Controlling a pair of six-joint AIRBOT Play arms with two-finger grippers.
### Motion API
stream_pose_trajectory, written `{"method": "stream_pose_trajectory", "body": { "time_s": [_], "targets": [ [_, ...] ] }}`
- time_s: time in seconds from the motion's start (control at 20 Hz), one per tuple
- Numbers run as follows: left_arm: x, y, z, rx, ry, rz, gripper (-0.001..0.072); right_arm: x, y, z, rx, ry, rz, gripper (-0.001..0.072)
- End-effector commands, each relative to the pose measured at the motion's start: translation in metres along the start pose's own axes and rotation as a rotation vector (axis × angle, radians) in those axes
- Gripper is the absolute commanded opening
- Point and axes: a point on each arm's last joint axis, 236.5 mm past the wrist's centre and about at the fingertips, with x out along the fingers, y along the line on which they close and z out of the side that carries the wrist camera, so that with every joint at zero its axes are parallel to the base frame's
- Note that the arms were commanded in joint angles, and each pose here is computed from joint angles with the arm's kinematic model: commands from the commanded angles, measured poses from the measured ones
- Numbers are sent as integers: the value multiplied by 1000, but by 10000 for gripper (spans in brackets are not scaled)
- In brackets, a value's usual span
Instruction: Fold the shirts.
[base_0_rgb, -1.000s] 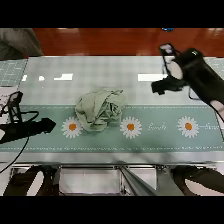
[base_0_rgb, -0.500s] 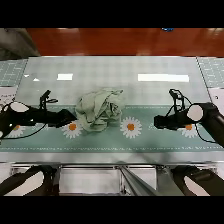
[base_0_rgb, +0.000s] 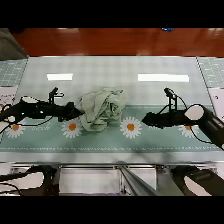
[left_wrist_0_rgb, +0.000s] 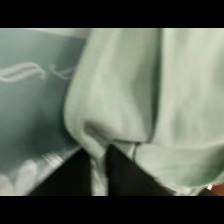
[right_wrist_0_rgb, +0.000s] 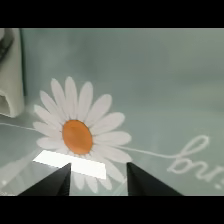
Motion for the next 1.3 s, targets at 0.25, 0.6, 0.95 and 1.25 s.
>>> {"method": "stream_pose_trajectory", "body": {
  "time_s": [0.25, 0.6, 0.95, 1.25],
  "targets": [
    [-3, 1, 9, 59, 15, 44, 17, 73, 59, -9, 20, 80, 129, 405],
    [-4, -1, 6, 73, 26, 37, 17, 102, 87, 15, 34, 139, 188, 404],
    [-5, -3, 5, 71, 26, 34, 17, 119, 99, 13, 51, 136, 222, 268],
    [-44, -33, 20, 106, 12, -53, 17, 94, 116, 15, -77, 99, 242, 34]
  ]
}}
